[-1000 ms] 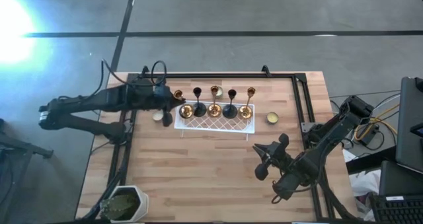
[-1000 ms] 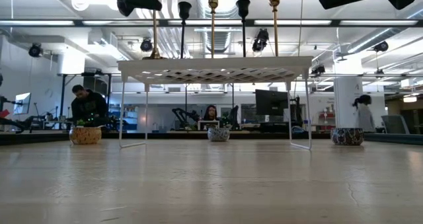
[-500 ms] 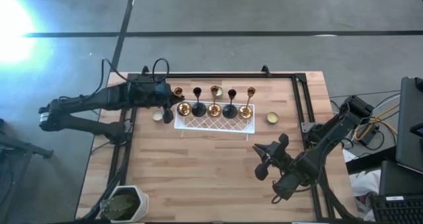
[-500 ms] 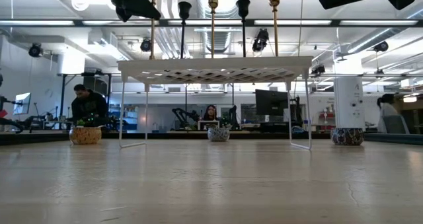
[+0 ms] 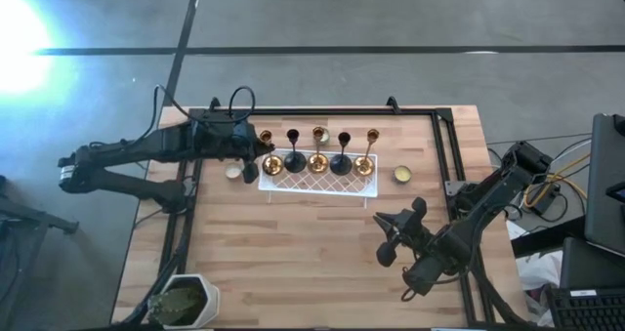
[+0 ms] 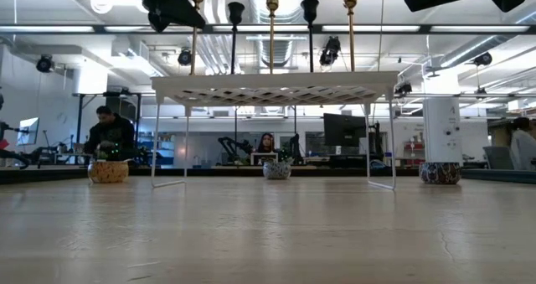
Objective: Pick & Place candle stick holders
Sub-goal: Put the golden candle holder on the shelf
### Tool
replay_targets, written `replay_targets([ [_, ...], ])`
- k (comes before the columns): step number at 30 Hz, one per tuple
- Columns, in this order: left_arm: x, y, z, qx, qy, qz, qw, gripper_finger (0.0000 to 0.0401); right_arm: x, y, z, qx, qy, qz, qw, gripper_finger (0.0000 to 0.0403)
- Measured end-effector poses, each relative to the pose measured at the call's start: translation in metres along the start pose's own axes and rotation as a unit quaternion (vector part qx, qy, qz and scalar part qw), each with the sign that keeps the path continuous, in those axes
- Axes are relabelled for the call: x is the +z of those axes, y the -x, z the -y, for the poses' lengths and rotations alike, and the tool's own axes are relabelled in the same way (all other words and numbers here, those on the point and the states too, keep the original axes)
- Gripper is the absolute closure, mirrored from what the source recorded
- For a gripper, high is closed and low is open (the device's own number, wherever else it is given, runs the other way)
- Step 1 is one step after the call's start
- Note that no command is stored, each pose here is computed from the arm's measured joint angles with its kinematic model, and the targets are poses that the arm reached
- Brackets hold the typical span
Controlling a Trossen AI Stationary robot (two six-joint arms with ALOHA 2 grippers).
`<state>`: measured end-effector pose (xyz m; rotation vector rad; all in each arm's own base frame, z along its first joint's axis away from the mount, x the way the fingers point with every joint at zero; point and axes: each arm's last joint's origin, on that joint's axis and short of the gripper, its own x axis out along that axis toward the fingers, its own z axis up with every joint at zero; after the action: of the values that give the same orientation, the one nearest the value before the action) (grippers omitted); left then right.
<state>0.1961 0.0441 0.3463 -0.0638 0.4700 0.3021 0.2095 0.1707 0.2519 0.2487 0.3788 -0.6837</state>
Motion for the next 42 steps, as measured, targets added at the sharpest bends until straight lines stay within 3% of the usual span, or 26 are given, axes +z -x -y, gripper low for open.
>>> replay_targets([
  [11,-0.0018,-0.0003,0.0017,-0.029,0.014,-0.009,0.999,0.0382,0.0000,-0.0001,0.0000,0.000,0.000,0.000,1.000,0.0360],
  [25,-0.0015,-0.0006,-0.0025,0.005,0.001,-0.007,1.000,0.0382,0.0001,-0.0001,-0.0002,0.000,-0.001,0.000,1.000,0.0360],
  [42,-0.0083,-0.0090,-0.0026,0.005,-0.003,0.004,1.000,0.0382,0.0000,0.0000,-0.0003,0.001,-0.002,0.000,1.000,0.0360],
])
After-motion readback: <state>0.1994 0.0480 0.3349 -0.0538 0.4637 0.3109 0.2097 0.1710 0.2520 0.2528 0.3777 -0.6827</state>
